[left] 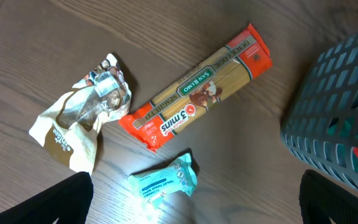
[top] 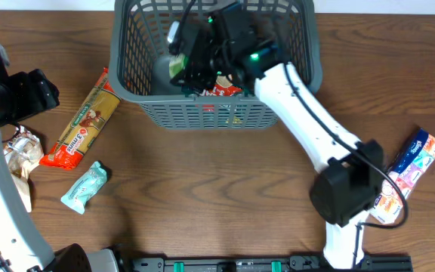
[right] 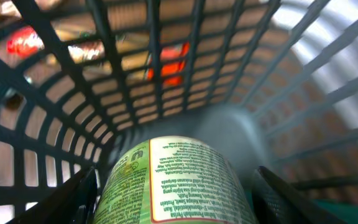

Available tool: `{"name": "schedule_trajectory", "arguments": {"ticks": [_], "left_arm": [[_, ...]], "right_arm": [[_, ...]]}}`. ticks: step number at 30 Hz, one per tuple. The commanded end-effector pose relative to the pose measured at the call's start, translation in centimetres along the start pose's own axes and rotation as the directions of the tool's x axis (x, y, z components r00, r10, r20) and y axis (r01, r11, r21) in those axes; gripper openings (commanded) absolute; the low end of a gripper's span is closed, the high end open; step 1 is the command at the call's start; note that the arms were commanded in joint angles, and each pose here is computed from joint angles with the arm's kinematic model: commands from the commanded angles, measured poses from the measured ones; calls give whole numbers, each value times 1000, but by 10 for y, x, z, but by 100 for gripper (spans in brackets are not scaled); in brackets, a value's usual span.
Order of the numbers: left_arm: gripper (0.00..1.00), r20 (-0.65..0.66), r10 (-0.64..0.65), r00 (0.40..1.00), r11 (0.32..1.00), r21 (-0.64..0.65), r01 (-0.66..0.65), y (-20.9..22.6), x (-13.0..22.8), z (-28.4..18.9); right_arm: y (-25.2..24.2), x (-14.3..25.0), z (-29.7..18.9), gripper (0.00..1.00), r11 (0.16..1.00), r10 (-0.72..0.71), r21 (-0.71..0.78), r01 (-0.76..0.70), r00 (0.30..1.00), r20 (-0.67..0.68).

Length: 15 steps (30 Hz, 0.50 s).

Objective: Pack container
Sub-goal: 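Lift the jar and lower it into the basket with the right gripper, then open the right gripper and withdraw it from the basket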

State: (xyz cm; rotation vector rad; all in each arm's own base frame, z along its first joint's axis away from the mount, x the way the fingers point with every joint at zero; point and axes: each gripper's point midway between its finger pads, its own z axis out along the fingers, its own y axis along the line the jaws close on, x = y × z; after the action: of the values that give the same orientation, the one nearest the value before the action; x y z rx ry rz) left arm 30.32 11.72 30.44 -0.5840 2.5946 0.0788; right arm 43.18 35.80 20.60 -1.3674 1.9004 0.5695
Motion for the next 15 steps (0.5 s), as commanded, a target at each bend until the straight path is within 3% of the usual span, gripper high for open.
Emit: {"name": "schedule_trajectory", "arguments": {"ticks": [1, 2, 3, 7, 8, 15], "left_arm": [[92, -3, 6, 1000, 1000, -6, -6, 2, 1, 0], [92, -4, 7, 1000, 1000, -6, -7, 2, 1, 0], [92, -4, 7, 1000, 1000, -6, -7, 2, 1, 0], [92, -4, 7, 1000, 1000, -6, -7, 2, 1, 0], [92, -4, 7, 1000, 1000, -6, -7, 2, 1, 0], [92, -3, 6, 1000, 1000, -6, -6, 2, 1, 0]], "right_arm": [[7, -4, 1, 1, 999, 23, -40, -23, 1000, 10], [8, -1, 1, 7, 999, 29, -45, -29, 1000, -1], [10, 2, 1, 29, 998, 36, -51, -36, 999, -12], [11, 6, 0, 86, 997, 46, -57, -48, 999, -28], [11, 7, 0, 95, 997, 49, -59, -51, 998, -32], [4, 3, -12, 99, 997, 61, -45, -62, 997, -38]]}}
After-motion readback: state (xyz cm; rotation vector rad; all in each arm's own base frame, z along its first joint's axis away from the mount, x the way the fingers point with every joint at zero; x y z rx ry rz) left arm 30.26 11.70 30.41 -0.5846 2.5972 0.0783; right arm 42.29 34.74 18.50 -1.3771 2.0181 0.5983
